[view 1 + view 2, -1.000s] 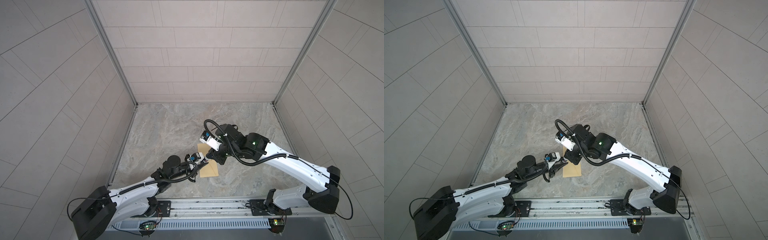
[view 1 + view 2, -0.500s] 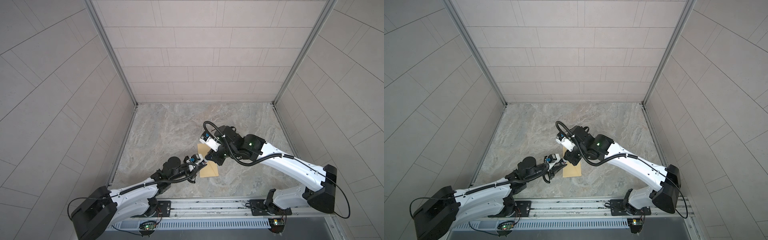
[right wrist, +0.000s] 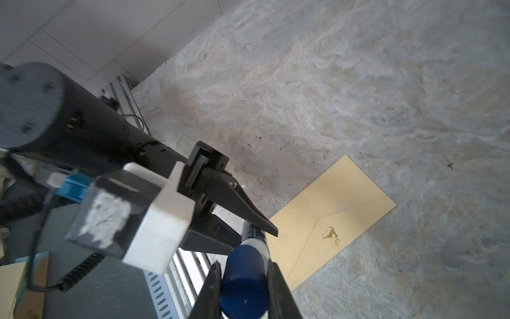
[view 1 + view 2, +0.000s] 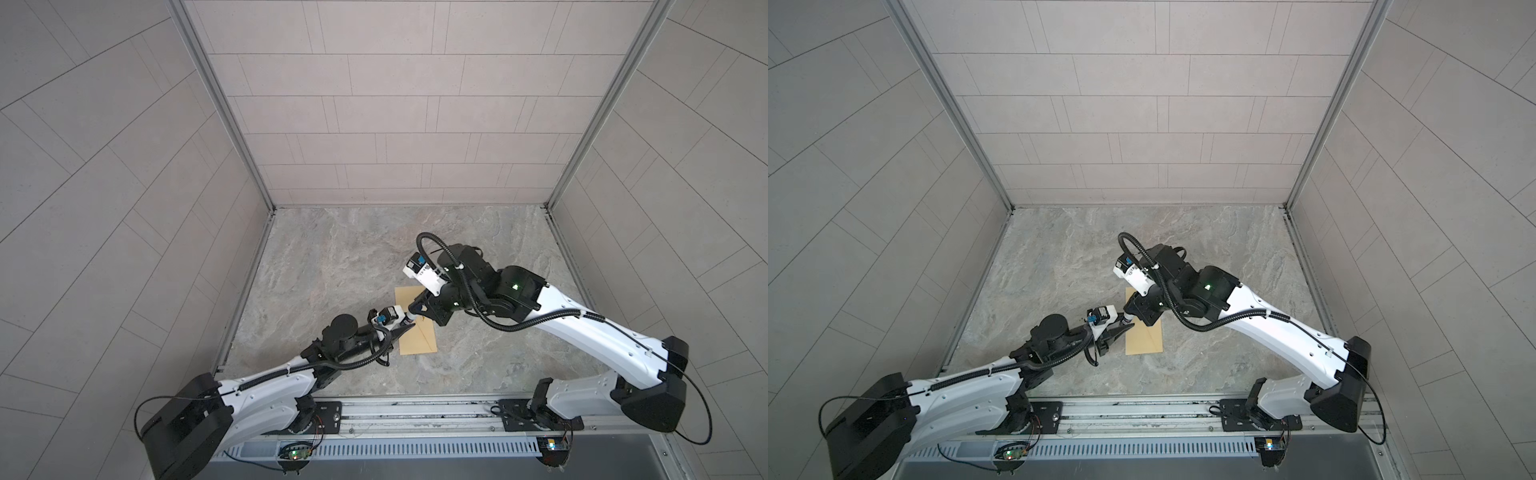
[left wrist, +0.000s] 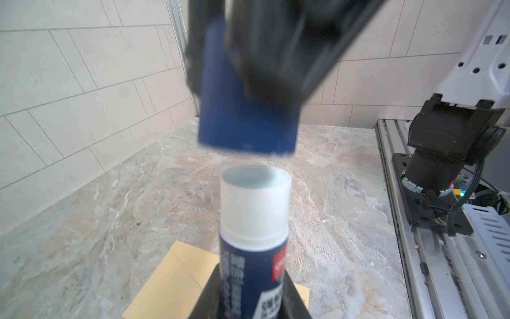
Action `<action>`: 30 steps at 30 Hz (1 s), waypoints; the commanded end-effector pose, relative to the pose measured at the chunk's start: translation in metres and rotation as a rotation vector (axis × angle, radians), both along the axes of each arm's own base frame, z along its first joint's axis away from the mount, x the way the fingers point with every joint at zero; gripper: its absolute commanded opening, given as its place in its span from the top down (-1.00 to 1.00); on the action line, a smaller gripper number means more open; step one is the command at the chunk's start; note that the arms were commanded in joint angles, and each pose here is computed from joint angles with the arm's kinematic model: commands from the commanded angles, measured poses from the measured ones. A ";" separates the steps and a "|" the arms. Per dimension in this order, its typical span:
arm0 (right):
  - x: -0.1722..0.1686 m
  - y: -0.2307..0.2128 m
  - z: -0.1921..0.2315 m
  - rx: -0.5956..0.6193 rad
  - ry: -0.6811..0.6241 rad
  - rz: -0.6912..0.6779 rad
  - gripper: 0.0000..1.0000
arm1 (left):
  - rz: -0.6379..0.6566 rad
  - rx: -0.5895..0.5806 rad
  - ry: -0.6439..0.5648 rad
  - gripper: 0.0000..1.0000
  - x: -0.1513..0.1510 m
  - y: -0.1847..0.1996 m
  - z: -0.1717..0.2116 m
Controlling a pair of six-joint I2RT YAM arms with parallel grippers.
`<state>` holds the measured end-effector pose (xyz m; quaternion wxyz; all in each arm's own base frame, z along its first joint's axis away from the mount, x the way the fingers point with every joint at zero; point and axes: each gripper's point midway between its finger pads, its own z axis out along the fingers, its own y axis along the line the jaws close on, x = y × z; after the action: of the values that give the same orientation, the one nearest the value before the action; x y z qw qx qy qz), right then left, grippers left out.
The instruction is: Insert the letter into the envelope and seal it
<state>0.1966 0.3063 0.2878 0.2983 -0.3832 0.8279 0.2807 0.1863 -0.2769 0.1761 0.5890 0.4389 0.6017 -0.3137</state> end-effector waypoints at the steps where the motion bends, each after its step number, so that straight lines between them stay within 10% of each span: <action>1: -0.011 -0.014 0.052 0.126 -0.066 0.003 1.00 | -0.031 -0.082 -0.064 1.00 -0.002 -0.007 0.031; 30: -0.002 -0.006 -0.019 0.039 0.108 -0.020 1.00 | -0.039 -0.100 -0.070 1.00 -0.004 -0.007 0.037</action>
<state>0.1884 0.2998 0.2659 0.2525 -0.3631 0.8404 0.3132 0.1847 -0.2787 0.1825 0.5966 0.4391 0.5903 -0.3206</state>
